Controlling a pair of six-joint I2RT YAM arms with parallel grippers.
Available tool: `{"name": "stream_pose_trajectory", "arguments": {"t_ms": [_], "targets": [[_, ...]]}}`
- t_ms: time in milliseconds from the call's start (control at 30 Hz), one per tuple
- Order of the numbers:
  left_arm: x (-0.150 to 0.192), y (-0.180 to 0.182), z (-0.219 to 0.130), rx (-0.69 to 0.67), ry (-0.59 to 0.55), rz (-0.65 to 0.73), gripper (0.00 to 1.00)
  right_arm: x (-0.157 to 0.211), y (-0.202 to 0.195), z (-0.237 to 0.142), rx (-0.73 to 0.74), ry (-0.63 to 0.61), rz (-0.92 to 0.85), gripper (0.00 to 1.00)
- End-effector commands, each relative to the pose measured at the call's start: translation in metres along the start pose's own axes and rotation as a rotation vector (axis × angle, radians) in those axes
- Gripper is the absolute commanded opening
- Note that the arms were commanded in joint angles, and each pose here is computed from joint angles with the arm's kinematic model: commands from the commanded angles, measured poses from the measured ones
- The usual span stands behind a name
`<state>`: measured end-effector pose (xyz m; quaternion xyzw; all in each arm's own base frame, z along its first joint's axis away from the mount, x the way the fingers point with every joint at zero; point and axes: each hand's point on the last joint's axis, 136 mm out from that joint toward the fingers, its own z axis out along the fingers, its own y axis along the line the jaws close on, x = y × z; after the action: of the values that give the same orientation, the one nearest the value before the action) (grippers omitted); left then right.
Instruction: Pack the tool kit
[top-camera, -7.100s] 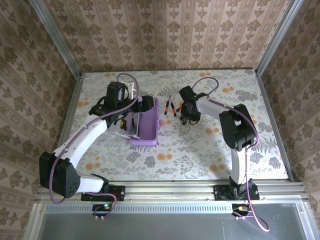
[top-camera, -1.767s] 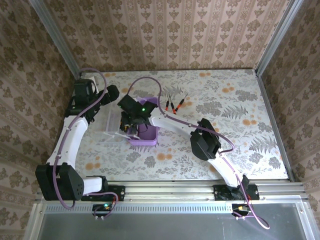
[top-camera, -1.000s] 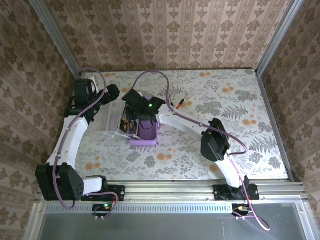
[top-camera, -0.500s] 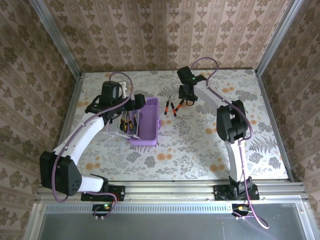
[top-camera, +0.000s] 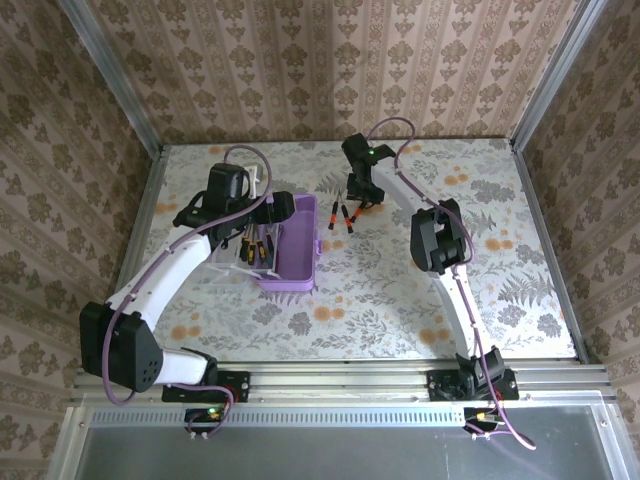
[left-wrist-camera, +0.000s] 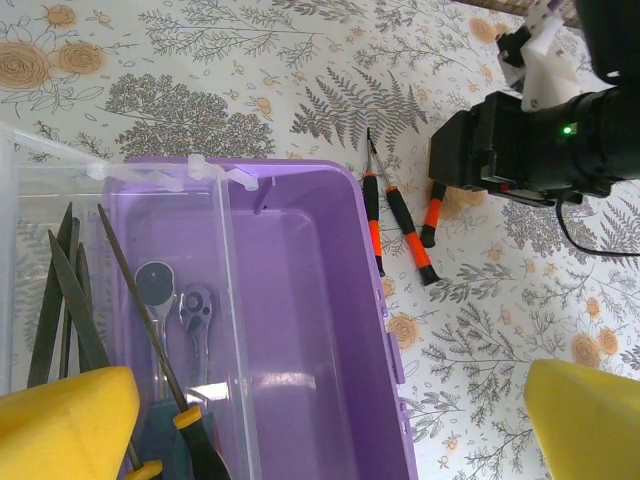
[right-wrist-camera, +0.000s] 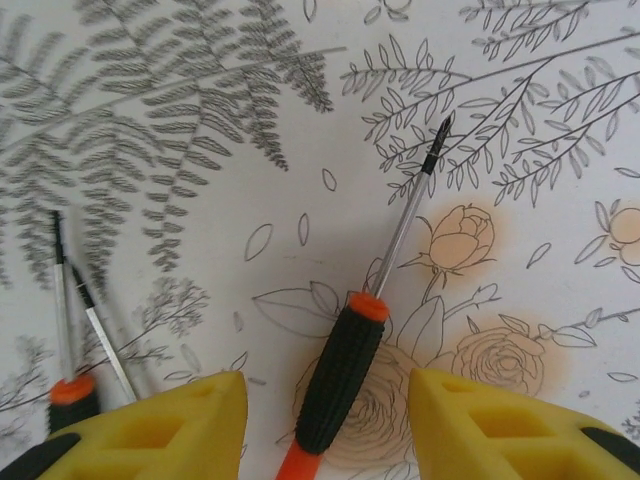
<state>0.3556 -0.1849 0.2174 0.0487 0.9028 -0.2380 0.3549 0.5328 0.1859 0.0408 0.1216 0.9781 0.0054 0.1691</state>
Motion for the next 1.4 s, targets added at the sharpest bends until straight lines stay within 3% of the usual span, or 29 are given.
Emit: {"name": "stream_pose_trajectory", "arguments": {"t_ms": [0,133,267,467,733,1067,1367], "targets": [[-0.016,-0.011,-0.013,0.021,-0.045,0.037,1.0,0.014,-0.021,0.012,0.095,0.064,0.021,0.46],[-0.017,-0.014,-0.015,0.031,-0.052,0.038,1.0,0.009,-0.025,0.019,0.073,0.074,0.057,0.38],[-0.017,-0.014,-0.015,0.029,-0.052,0.039,1.0,0.007,-0.033,0.022,0.065,0.086,0.078,0.21],[-0.015,-0.017,-0.012,0.044,-0.041,0.044,1.0,-0.002,-0.037,0.001,0.033,0.034,0.089,0.06],[-0.003,-0.043,0.002,0.2,0.032,0.057,1.0,-0.013,-0.031,-0.064,-0.091,-0.113,0.082,0.05],[0.047,-0.111,0.031,0.546,0.268,0.027,0.91,0.04,0.026,-0.144,-0.411,-0.189,0.081,0.04],[0.069,-0.122,0.043,0.549,0.323,0.053,0.83,0.079,0.079,-0.193,-0.601,-0.21,0.068,0.03]]}}
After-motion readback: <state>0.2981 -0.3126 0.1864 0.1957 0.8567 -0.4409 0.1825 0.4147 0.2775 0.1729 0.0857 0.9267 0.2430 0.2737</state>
